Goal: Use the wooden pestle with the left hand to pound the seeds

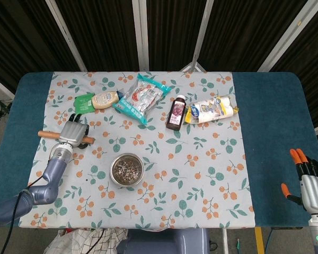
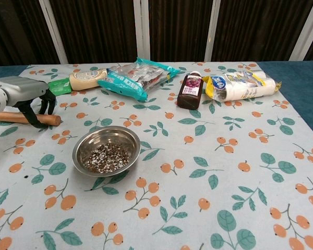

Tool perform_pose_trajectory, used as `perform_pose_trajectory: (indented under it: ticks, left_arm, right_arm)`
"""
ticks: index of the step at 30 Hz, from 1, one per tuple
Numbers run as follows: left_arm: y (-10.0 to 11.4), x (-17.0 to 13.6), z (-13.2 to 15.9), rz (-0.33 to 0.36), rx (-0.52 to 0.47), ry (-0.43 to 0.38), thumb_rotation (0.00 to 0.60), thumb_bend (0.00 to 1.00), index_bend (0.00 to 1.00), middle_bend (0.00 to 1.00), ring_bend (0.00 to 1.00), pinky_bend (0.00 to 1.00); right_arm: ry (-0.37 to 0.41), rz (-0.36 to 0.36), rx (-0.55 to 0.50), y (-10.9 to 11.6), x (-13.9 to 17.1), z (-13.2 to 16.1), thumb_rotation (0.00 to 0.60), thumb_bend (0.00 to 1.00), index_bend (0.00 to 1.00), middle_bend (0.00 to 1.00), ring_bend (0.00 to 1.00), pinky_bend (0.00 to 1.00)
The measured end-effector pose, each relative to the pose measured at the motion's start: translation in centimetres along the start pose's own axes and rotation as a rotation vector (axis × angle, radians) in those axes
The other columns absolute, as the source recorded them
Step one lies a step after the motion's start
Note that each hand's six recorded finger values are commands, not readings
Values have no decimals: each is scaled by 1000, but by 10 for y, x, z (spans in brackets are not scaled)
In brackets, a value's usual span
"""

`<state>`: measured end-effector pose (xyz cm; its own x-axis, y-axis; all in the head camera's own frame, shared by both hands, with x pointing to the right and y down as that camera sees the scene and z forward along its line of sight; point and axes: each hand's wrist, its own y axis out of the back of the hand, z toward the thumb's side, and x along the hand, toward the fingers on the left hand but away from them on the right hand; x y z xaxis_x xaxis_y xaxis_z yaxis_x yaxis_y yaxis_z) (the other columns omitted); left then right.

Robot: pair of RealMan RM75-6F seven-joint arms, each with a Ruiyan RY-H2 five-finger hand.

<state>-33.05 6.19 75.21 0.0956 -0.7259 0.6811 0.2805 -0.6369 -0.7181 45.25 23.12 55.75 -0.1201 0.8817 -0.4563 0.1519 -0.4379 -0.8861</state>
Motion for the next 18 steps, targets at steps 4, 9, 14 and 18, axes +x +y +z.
perform_pose_trajectory:
  ticks: [4,9,14,18]
  left_arm:
    - [-3,0,3,-5,2,-6,600,427,532,550,78,0]
    - [-1,0,7,16,-10,-15,600,594,586,605,115,3]
    - [10,-4,10,67,-44,-35,600,666,600,614,117,9]
    - [24,-10,11,113,-77,-54,600,681,606,621,123,9]
  right_arm:
    - [0,0,0,0,0,0,600,369,0,0,0,0]
    - [-1,-1,2,0,0,0,600,371,0,0,0,0]
    - [-2,-1,3,-1,1,0,600,370,0,0,0,0]
    - [-4,0,3,-1,1,0,600,370,0,0,0,0]
